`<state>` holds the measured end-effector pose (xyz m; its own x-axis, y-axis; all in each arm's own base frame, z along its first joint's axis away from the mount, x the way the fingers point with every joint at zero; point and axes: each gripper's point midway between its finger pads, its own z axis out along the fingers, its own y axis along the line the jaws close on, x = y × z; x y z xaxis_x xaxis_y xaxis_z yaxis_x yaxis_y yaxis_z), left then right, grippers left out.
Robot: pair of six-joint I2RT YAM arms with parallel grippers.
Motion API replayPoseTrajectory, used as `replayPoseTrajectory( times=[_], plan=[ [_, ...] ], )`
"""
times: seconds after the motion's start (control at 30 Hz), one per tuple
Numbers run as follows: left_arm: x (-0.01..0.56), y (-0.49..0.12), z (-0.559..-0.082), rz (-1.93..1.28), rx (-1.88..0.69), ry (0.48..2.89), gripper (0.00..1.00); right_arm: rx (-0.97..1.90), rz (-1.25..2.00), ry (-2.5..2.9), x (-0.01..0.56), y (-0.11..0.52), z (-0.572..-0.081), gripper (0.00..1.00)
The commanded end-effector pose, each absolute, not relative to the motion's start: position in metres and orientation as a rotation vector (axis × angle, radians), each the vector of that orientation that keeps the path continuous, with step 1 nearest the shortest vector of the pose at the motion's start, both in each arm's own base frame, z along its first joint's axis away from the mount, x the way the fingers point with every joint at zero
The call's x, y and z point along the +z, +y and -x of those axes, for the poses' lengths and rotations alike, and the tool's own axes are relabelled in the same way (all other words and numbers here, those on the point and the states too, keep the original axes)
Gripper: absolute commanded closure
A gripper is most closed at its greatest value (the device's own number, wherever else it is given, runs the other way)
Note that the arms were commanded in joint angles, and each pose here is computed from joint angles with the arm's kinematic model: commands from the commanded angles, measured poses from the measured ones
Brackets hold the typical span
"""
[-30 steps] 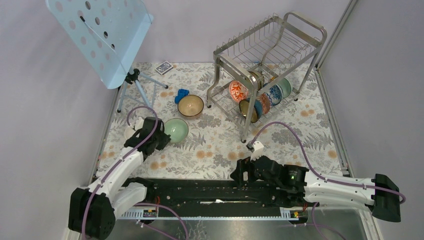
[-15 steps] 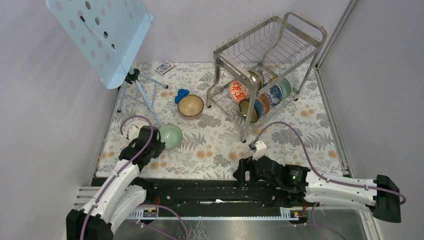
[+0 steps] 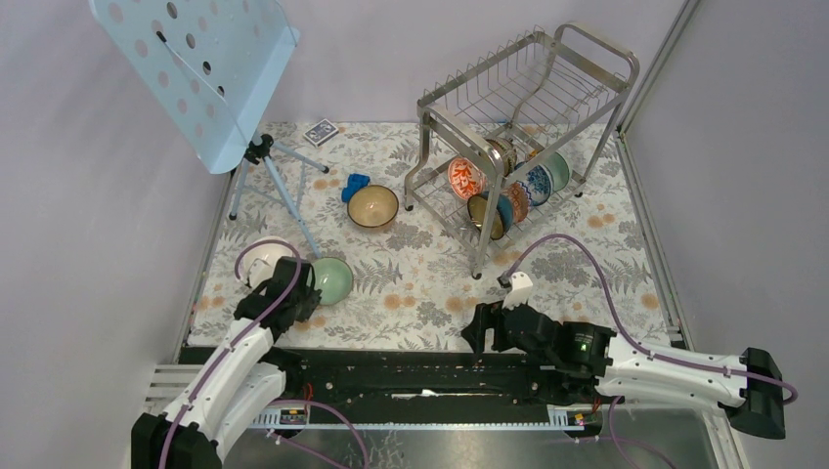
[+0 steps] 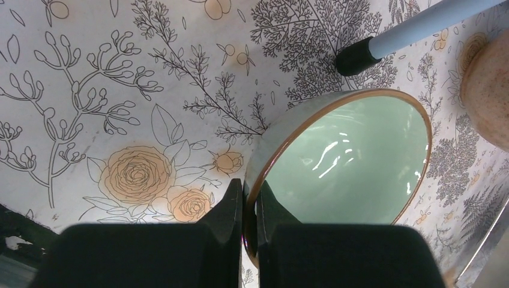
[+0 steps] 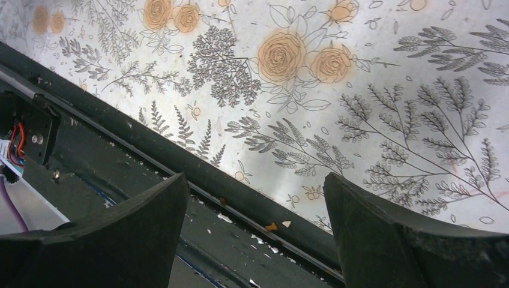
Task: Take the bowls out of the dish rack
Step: Place the bowl at the center of the board.
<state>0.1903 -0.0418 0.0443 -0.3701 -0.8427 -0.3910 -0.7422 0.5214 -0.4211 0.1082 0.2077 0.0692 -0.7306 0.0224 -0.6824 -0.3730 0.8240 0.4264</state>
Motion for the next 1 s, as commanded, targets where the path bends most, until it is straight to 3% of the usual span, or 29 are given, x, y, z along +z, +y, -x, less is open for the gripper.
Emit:
replayPoseTrajectory(
  times=[0.0,0.47,0.6,0.7,0.83,0.97],
  plan=[
    [0.044,-0.04,-0.194,1.332,-0.249,2.145,0.94,0.697,0.152,2.247,0.086,0.201,-0.12,0.11],
    [0.05,-0.048,-0.195,1.302,-0.321,2.152,0.51,0.669,0.109,2.223,0.092,0.195,-0.126,0.1],
    [0.065,-0.06,-0.202,1.186,-0.389,2.201,0.23,0.665,0.103,2.216,0.097,0.196,-0.128,0.1],
    [0.083,-0.072,-0.206,1.051,-0.433,2.269,0.11,0.66,0.106,2.198,0.105,0.196,-0.131,0.1],
    [0.109,-0.097,-0.216,0.855,-0.607,2.277,0.03,0.586,0.106,2.161,0.113,0.187,-0.14,0.1],
    [0.147,-0.121,-0.227,0.681,-0.774,2.205,0.01,0.494,0.093,2.15,0.117,0.176,-0.147,0.1]
  ],
)
